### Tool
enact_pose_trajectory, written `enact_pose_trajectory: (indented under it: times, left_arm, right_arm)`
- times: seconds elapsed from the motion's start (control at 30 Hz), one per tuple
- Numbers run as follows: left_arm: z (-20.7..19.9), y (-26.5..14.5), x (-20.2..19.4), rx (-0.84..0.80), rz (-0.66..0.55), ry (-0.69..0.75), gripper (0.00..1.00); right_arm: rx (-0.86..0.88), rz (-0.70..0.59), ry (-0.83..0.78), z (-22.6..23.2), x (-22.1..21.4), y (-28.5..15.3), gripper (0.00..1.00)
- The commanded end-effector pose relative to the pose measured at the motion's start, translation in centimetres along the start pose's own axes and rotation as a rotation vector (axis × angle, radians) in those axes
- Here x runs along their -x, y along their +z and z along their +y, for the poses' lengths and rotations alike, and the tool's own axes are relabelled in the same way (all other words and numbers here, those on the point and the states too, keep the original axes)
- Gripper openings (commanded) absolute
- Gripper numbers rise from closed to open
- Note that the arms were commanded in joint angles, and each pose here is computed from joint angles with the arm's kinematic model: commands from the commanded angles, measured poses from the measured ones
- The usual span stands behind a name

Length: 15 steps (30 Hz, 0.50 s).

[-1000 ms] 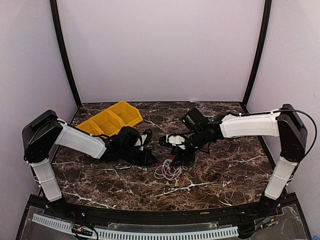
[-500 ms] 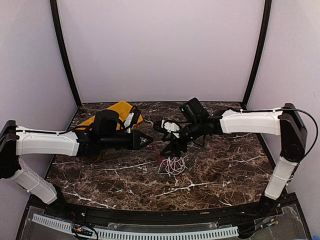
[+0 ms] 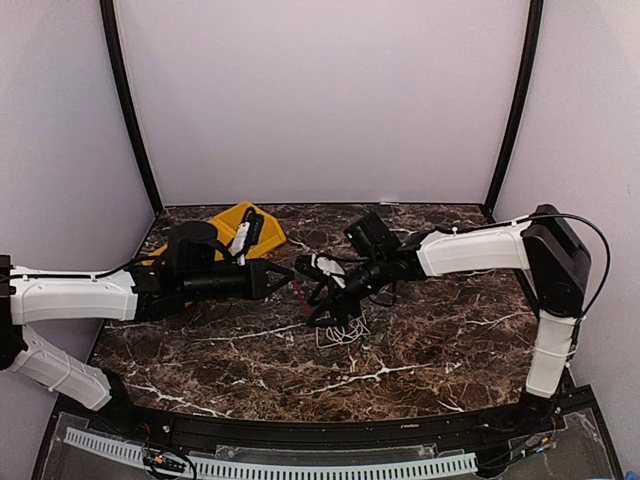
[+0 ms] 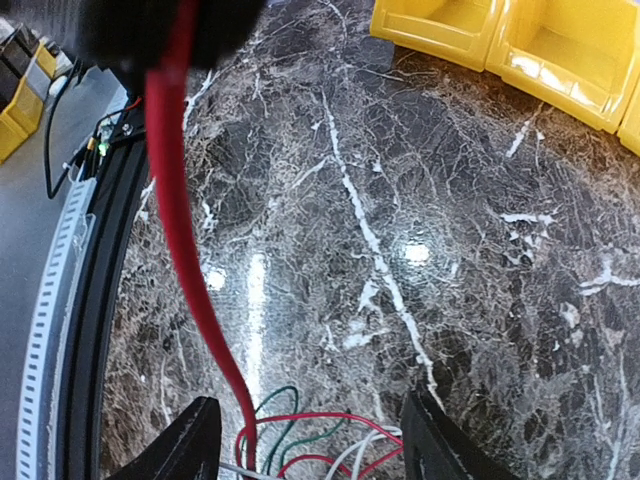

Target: Untangle the cables

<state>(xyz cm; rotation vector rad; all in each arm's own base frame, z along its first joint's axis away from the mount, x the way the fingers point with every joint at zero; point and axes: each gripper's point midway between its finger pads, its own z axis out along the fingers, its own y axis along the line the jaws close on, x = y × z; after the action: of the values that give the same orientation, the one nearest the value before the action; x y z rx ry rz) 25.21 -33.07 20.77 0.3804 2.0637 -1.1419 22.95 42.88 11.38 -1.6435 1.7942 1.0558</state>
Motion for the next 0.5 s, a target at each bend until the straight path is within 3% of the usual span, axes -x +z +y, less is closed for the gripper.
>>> enact_pose_trajectory:
  times: [0.0,0.13,0.2,0.47]
  left_arm:
    - [-0.5,-0.9,1.0,-0.008,-0.055,0.001,0.0]
    - [-1.0,-1.8,2.2,0.004,-0.092,0.016,0.0]
    - [-1.2,-2.5,3.1,0.021,-0.119,0.033,0.0]
    - [-2.2,-8.0,8.8,0.168,-0.283,0.134,0.0]
  right_arm:
    - [0.07,-0.023,-0.004,1.3,0.0,0.9,0.58]
    - [0.075,0.014,0.009,1.1,-1.3,1.5,0.31]
    - [0.076,0.027,0.012,1.1,-1.9,1.7,0.23]
    - [0.056,0.085,0.031,0.5,-4.0,2.5,0.2]
